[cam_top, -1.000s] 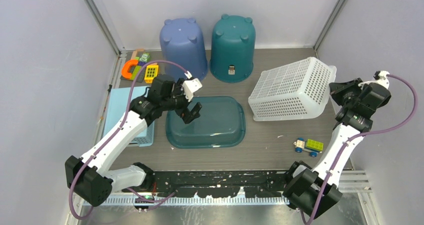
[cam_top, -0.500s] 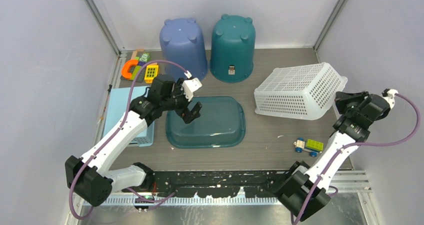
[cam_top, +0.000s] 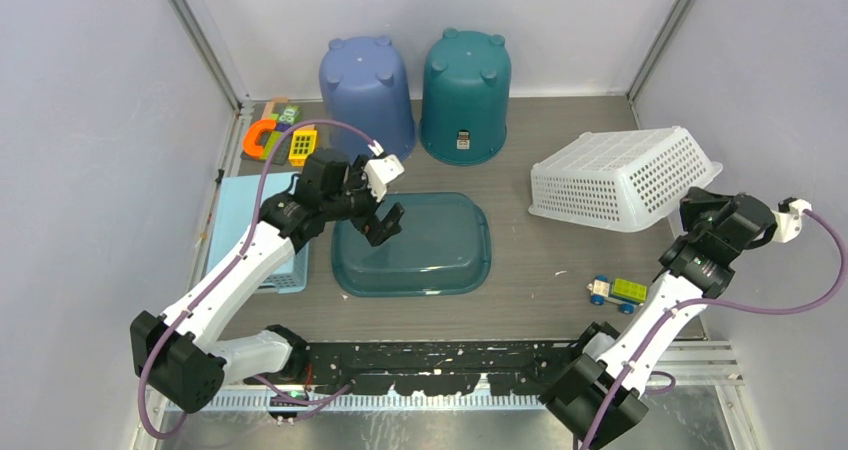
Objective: Turn the large container upside down
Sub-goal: Turn the container upside down at the center of the board.
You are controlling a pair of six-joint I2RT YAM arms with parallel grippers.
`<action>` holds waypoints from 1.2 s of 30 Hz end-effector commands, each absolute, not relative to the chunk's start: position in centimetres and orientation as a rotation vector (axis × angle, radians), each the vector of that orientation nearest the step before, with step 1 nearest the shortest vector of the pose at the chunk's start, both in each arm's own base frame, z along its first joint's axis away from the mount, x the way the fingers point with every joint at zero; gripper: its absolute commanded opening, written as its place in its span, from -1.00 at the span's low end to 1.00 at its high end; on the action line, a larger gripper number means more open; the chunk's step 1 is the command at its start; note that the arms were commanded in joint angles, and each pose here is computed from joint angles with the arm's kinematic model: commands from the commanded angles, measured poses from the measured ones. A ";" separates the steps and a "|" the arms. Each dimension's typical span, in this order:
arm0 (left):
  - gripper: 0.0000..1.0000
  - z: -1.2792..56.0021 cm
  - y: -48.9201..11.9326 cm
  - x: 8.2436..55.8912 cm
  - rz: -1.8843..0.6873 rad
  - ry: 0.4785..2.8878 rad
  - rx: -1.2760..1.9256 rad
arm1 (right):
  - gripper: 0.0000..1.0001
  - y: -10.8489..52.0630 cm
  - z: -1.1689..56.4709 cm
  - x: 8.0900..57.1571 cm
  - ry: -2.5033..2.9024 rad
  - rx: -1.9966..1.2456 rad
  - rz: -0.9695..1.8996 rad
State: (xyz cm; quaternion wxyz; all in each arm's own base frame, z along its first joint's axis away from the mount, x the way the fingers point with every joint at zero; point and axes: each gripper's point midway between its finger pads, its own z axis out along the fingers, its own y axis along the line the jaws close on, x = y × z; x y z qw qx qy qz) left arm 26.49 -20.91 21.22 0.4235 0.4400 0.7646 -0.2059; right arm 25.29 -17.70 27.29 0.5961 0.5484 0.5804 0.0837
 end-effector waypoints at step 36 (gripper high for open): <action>0.99 21.8 -21.2 27.2 -0.512 1.866 1.085 | -0.66 -16.1 23.8 31.1 1.541 1.112 0.025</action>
